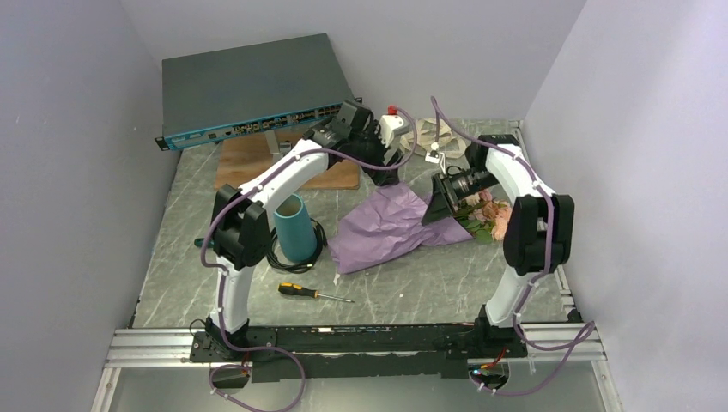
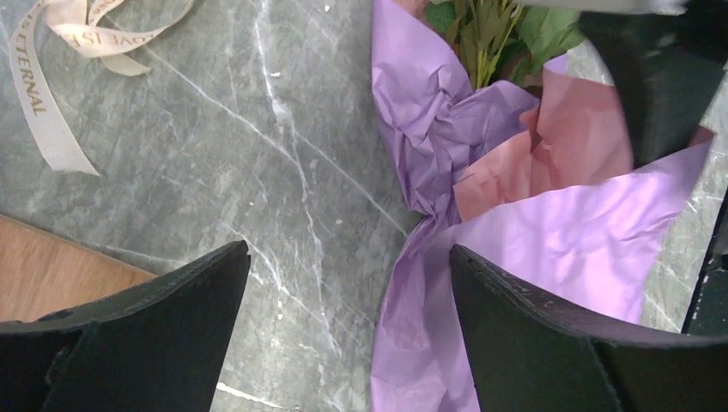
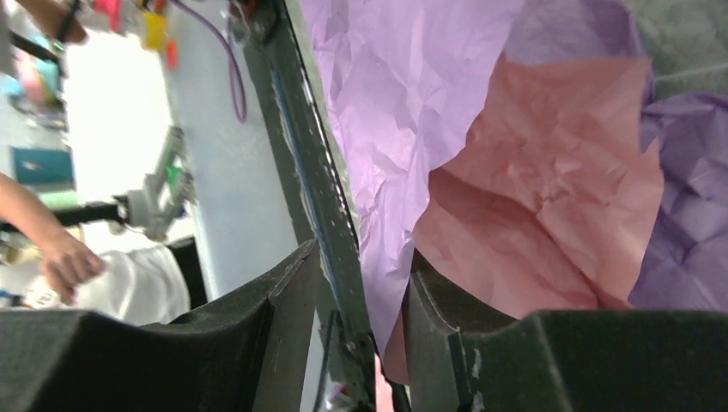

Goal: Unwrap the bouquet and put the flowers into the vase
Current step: Unfold the wrapping paper at the center of the board.

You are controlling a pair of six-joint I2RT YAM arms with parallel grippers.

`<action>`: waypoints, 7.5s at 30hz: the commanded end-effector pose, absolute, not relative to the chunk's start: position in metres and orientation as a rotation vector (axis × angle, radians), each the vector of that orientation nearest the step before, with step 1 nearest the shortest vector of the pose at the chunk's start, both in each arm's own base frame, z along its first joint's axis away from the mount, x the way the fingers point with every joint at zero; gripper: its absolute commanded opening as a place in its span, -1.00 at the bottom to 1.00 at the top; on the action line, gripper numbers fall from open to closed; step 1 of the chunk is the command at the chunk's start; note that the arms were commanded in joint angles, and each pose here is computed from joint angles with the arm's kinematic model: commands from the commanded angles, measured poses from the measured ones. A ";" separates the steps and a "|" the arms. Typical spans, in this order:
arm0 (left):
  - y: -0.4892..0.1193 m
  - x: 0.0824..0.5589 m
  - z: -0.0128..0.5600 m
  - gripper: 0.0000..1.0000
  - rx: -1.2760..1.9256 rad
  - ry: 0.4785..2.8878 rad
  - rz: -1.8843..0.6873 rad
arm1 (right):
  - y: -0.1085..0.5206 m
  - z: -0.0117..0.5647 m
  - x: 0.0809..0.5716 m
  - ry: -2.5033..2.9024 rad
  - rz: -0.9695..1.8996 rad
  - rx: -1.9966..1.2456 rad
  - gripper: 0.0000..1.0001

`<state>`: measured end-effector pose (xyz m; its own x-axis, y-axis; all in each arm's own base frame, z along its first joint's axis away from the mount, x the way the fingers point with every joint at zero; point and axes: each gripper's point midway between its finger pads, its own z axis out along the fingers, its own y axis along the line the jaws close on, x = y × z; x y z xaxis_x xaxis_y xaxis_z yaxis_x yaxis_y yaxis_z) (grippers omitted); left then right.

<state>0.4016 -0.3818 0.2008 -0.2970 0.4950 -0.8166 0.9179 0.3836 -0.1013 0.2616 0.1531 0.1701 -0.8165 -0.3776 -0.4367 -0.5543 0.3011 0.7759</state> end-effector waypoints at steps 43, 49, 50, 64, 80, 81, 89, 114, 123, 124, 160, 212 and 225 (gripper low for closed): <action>-0.401 0.219 0.055 0.70 1.988 1.498 -0.619 | 0.108 0.150 0.300 2.464 1.069 -0.821 0.22; -0.388 0.213 0.036 0.74 2.076 1.471 -0.591 | 0.097 0.103 0.303 2.593 0.858 -0.926 0.13; -0.386 0.213 0.034 0.75 2.088 1.471 -0.581 | 0.095 0.098 0.303 2.611 0.847 -0.924 0.13; -0.370 0.264 0.008 0.77 2.063 1.530 -0.394 | 0.076 0.043 0.333 2.721 0.672 -0.867 0.05; -0.387 0.331 0.035 0.88 1.942 1.415 -0.278 | 0.039 0.059 0.379 2.708 0.631 -0.700 0.11; -0.388 0.326 0.038 0.89 1.953 1.400 -0.307 | 0.043 0.064 0.375 2.698 0.658 -0.705 0.14; -0.378 0.296 0.051 0.91 1.993 1.362 -0.428 | 0.058 0.102 0.349 2.643 0.773 -0.718 0.26; -0.365 0.229 0.124 0.50 1.954 1.126 -0.615 | 0.008 0.029 0.295 2.885 0.561 -0.689 -0.39; -0.392 0.211 0.126 -0.19 1.961 1.081 -0.715 | 0.016 0.028 0.278 2.875 0.614 -0.691 0.06; -0.396 0.209 0.124 -0.21 1.970 1.071 -0.715 | 0.017 0.029 0.277 2.868 0.617 -0.688 0.11; -0.364 0.169 0.026 0.59 2.513 1.150 -0.727 | 0.013 0.029 0.285 2.901 0.633 -0.570 0.14; -0.349 0.168 0.032 0.67 2.367 1.406 -0.805 | 0.111 0.169 0.374 1.843 0.348 -1.188 -1.00; -0.349 0.161 0.030 0.66 2.373 1.420 -0.824 | 0.135 0.218 0.510 1.755 0.359 -0.882 -1.00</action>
